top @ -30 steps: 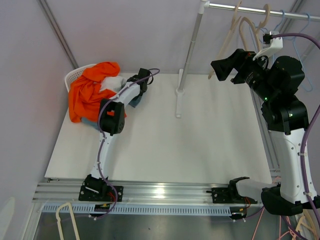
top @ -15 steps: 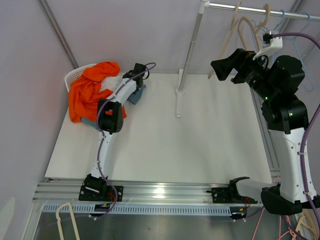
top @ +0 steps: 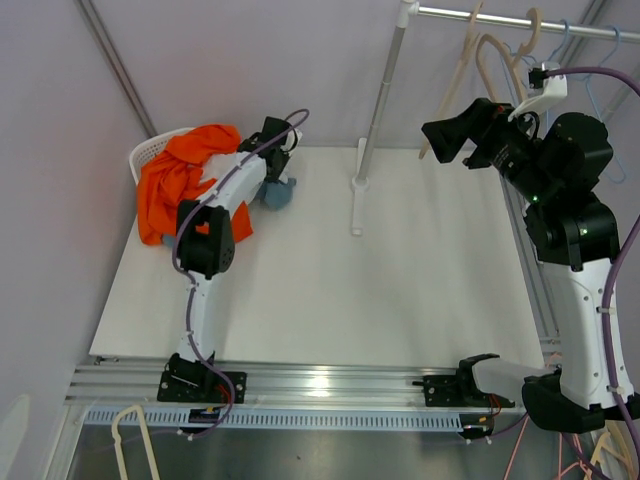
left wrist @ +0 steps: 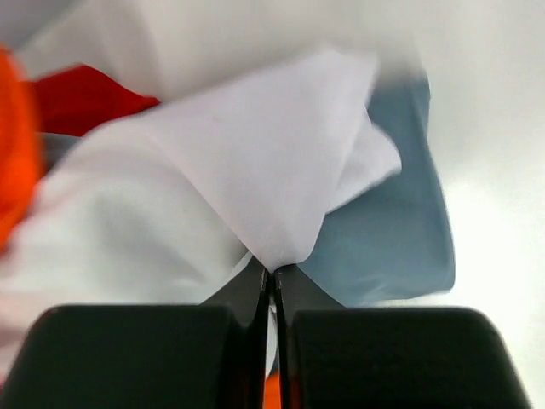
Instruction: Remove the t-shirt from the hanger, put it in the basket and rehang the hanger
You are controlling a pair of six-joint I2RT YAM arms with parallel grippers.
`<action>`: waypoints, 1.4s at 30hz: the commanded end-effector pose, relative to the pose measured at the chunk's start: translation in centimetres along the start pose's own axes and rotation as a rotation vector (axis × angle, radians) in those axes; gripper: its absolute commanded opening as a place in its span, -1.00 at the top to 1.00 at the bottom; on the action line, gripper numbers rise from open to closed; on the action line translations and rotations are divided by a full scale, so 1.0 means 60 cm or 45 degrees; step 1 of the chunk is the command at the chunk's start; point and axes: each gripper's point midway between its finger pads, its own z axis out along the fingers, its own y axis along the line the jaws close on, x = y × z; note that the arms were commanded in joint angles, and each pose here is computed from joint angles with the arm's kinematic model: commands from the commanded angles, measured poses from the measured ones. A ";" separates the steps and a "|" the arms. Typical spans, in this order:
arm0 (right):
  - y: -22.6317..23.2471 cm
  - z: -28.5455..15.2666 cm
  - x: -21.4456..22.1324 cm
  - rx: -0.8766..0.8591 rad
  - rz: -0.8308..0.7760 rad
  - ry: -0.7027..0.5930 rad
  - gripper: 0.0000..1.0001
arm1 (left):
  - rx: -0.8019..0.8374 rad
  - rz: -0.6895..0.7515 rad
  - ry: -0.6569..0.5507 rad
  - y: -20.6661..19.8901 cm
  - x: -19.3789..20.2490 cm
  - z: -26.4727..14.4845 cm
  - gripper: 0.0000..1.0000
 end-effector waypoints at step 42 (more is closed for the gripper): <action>0.106 -0.034 -0.100 -0.347 0.053 -0.183 -0.99 | -0.458 -1.687 0.824 0.285 0.379 -0.030 0.99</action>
